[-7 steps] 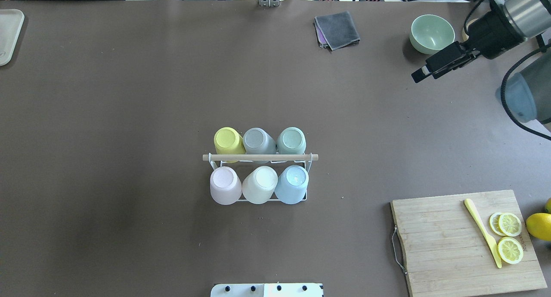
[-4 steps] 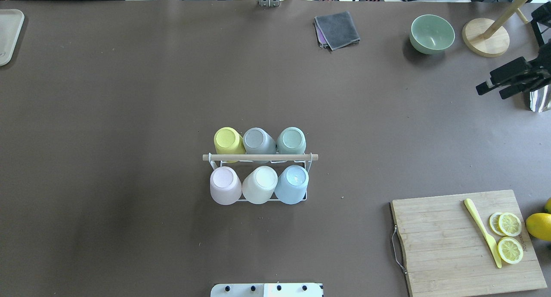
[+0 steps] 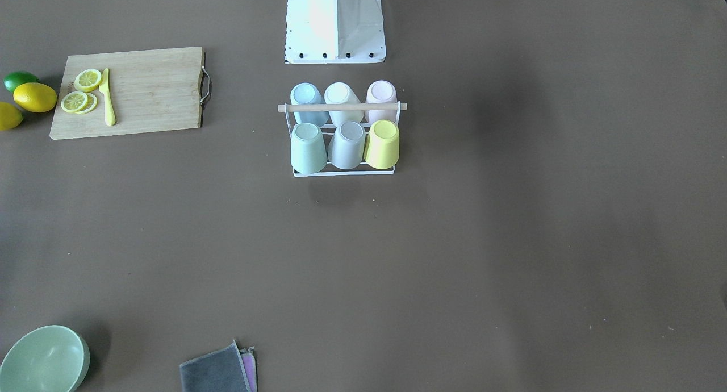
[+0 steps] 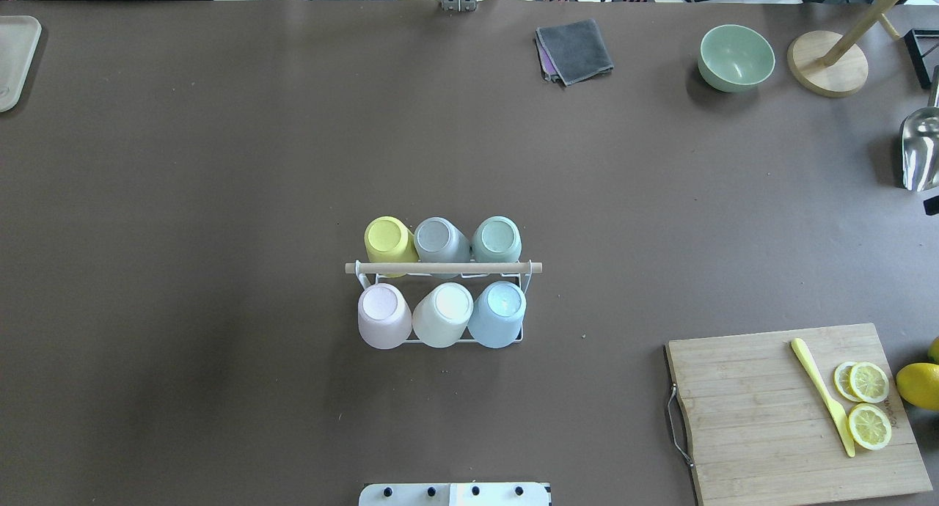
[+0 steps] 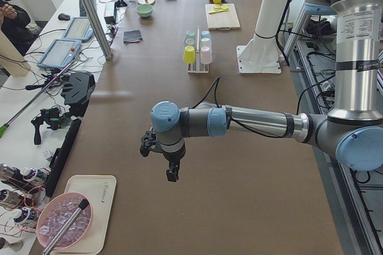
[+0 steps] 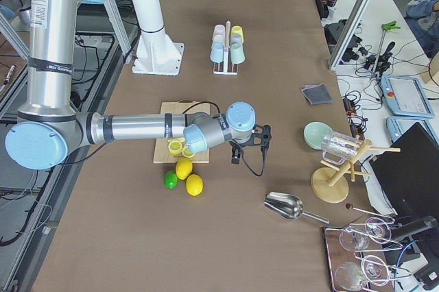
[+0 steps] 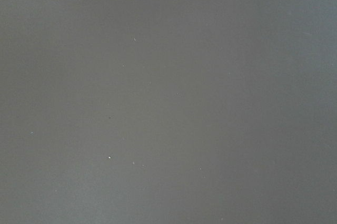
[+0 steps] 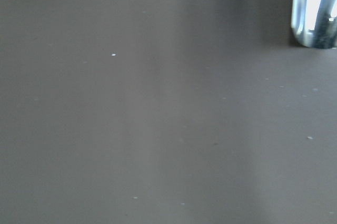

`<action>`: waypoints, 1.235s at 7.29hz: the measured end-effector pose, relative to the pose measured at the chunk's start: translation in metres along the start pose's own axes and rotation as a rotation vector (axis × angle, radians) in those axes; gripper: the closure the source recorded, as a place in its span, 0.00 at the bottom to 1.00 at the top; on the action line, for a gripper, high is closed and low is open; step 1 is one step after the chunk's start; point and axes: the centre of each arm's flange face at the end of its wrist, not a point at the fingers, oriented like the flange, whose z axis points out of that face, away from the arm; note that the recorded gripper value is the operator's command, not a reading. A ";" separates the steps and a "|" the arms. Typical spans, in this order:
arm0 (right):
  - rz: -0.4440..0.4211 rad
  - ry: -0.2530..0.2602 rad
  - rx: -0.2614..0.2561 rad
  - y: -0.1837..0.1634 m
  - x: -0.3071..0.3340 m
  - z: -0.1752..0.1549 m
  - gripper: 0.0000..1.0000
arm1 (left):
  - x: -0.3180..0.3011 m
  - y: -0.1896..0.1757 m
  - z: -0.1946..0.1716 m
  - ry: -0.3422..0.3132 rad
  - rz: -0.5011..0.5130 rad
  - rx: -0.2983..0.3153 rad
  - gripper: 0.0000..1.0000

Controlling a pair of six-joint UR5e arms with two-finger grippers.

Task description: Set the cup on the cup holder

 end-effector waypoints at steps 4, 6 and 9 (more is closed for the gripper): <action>-0.074 0.253 -0.060 0.009 0.096 -0.022 0.00 | -0.017 -0.007 0.019 0.002 0.009 0.009 0.02; -0.065 0.299 -0.074 0.011 0.107 -0.027 0.00 | -0.019 -0.009 0.022 0.001 0.022 0.024 0.02; -0.054 0.320 -0.070 0.014 0.116 -0.030 0.00 | -0.019 -0.009 0.022 0.002 0.027 0.028 0.02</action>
